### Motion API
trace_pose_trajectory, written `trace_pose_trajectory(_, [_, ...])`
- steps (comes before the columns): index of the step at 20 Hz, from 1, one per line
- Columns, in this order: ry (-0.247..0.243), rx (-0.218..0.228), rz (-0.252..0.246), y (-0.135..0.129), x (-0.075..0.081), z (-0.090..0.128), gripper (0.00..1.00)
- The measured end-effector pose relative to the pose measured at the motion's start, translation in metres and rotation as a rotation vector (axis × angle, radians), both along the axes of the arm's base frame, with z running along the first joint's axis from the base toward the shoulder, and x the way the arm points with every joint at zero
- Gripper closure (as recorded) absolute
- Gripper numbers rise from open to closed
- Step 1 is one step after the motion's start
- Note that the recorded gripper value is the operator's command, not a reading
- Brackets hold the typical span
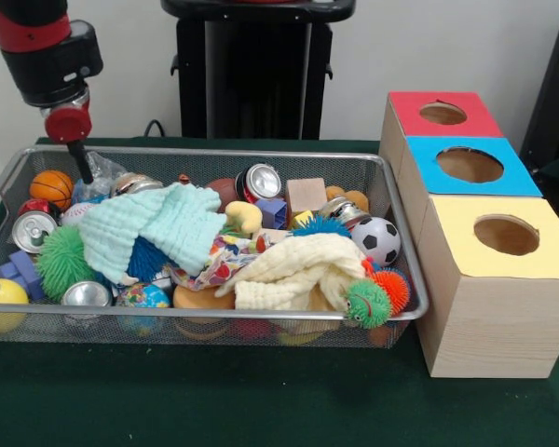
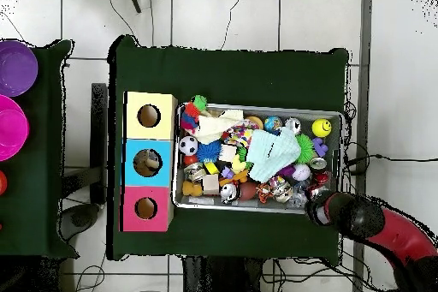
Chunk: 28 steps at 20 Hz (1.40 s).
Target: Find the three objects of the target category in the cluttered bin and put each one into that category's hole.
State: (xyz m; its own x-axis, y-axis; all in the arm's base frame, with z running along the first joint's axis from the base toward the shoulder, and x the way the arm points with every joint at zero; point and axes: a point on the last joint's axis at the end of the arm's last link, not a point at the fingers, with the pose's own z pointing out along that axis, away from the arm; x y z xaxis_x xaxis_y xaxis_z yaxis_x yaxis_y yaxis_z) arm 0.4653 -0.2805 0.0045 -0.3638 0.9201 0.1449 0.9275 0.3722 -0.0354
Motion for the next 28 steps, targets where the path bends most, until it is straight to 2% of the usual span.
trace_pose_trajectory(1, [0.003, -0.004, 0.033, -0.003, 0.0, 0.0, 0.0])
trace_pose_trajectory(3, [0.003, -0.008, 0.06, -0.006, 0.001, 0.001, 0.0])
trace_pose_trajectory(4, [0.003, -0.013, 0.095, -0.01, 0.003, 0.001, 0.0])
trace_pose_trajectory(6, [0.002, -0.016, 0.122, -0.013, 0.004, 0.002, 0.0])
trace_pose_trajectory(7, [0.001, -0.019, 0.15, -0.017, 0.005, 0.002, 0.0])
trace_pose_trajectory(10, [-0.005, -0.027, 0.193, -0.025, 0.007, 0.001, 0.0])
trace_pose_trajectory(14, [-0.017, -0.038, 0.225, -0.033, 0.011, -0.003, 0.0])
trace_pose_trajectory(19, [-0.026, -0.036, 0.237, -0.037, 0.015, -0.009, 0.0])
trace_pose_trajectory(28, [-0.062, -0.01, 0.207, -0.042, 0.021, -0.008, 0.0])
